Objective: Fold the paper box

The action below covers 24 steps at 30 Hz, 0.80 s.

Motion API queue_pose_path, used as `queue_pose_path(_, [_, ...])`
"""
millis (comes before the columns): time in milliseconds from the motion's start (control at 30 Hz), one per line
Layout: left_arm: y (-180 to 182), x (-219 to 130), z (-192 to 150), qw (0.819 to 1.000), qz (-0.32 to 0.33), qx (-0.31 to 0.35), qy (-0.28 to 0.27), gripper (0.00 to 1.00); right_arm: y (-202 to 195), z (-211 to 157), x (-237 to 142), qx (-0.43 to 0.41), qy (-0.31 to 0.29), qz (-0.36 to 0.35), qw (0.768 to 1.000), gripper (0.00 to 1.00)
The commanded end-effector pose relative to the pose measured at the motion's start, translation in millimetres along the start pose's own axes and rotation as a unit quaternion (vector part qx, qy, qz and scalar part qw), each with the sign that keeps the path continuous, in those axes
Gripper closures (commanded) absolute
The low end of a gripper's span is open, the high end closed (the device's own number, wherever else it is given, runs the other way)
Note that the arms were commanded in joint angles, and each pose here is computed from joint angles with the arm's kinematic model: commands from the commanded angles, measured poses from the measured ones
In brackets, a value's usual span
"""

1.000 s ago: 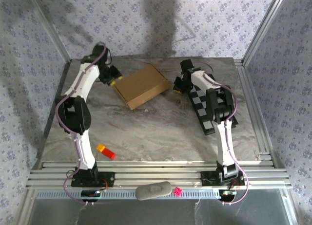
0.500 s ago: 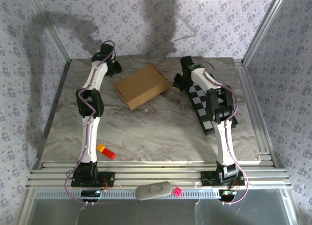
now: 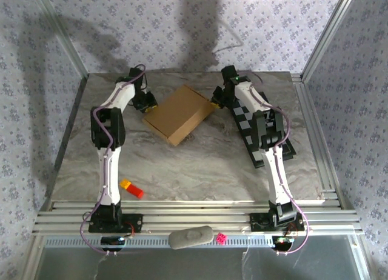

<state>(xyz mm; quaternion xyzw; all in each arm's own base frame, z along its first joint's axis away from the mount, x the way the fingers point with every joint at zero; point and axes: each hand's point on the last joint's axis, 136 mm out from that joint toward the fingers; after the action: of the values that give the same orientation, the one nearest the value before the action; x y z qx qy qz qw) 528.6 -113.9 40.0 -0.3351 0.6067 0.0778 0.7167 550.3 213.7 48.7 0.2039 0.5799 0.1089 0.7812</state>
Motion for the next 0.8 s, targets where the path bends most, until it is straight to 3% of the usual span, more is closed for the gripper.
queue_pose_path(0, [-21.5, -30.6, -25.4, 0.999, -0.036, 0.014, 0.007, 0.68, -7.4, -3.4, 0.1, 0.005, 0.016, -0.008, 1.0, 0.84])
queue_pose_path(233, [-15.2, -27.3, -57.0, 0.999, -0.031, 0.004, 0.032, 0.68, -18.5, -8.7, -12.3, -0.027, 0.019, -0.034, 0.999, 0.86])
queue_pose_path(533, [-10.0, -27.3, -79.6, 0.999, -0.023, -0.001, 0.041, 0.68, -40.3, -3.2, -66.8, -0.032, -0.024, -0.104, 0.994, 0.85])
queue_pose_path(767, [-10.4, -27.2, -83.0, 0.999, -0.027, 0.0, 0.047, 0.68, -31.9, -28.9, -58.6, -0.044, 0.01, -0.111, 0.993, 0.86])
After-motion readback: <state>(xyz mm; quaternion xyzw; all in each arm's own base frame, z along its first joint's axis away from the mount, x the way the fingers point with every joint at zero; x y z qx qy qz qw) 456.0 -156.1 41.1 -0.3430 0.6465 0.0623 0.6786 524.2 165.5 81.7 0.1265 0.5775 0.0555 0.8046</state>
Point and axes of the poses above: each hand's point on the last joint's axis, 136 mm out from that joint toward the fingers, its own x axis out along the fingers, its own y axis along the line the jaws close on, z = x × y, and after that the axes turned 15 degrees about -x, right-handed
